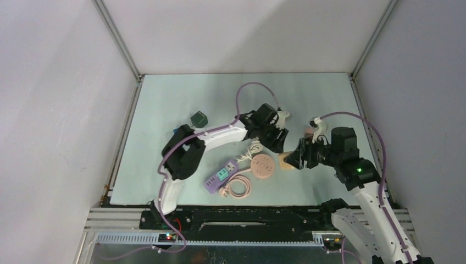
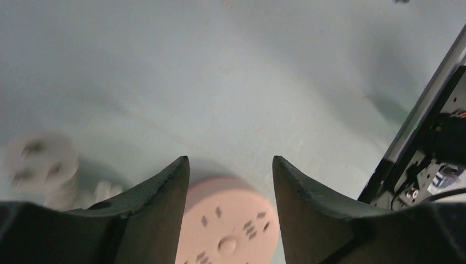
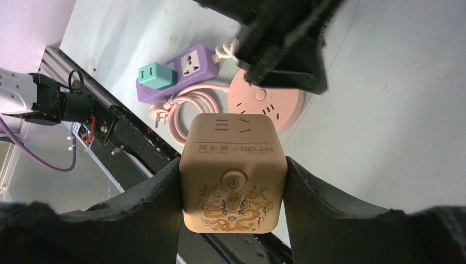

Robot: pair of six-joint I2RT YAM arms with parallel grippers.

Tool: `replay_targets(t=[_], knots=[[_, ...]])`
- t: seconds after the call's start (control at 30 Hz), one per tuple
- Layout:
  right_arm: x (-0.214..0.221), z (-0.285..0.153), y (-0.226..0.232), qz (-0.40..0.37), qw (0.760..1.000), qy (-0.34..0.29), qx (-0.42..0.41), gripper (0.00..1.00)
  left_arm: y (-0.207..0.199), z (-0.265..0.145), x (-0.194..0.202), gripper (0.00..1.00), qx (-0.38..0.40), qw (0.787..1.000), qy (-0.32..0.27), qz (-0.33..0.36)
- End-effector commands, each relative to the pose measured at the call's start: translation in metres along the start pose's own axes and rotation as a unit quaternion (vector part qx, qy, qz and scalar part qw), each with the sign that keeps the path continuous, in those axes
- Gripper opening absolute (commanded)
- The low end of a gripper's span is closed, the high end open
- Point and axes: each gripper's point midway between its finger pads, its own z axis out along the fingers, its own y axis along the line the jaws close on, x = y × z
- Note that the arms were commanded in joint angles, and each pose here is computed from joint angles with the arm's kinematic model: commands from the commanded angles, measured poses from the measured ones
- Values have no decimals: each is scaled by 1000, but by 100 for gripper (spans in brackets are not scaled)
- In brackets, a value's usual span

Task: Insert the plug

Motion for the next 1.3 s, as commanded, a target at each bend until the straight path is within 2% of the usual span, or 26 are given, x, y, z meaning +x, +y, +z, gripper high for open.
replay_targets(t=[0.0,0.2,0.53,0.7,0.87,1.0,1.1,1.17,1.27], knots=[[-18,-1,12,-28,999,-18,-14,0,9,-72,-45,64,-28,992,-123,19],[-18,12,14,-35,999,-4,-17,0,35,-142,-33,69,-45,980,-196,-6],[-26,57,20,-69,997,36,-24,0,88,-228,50,73,-143,957,-240,-77],[-30,97,35,-82,992,85,-47,0,72,-270,75,74,-160,941,-279,-102],[-35,137,57,-101,984,128,-66,0,57,-323,86,86,-206,922,-317,-85],[-32,168,68,-117,978,164,-57,0,56,-357,102,91,-263,909,-316,-61],[-23,188,75,-130,971,198,-44,0,71,-371,120,98,-322,891,-314,-58],[-17,198,79,-140,966,217,-30,0,78,-379,127,100,-349,874,-331,-68],[-12,210,84,-157,959,236,-10,0,74,-391,126,100,-349,858,-371,-72]])
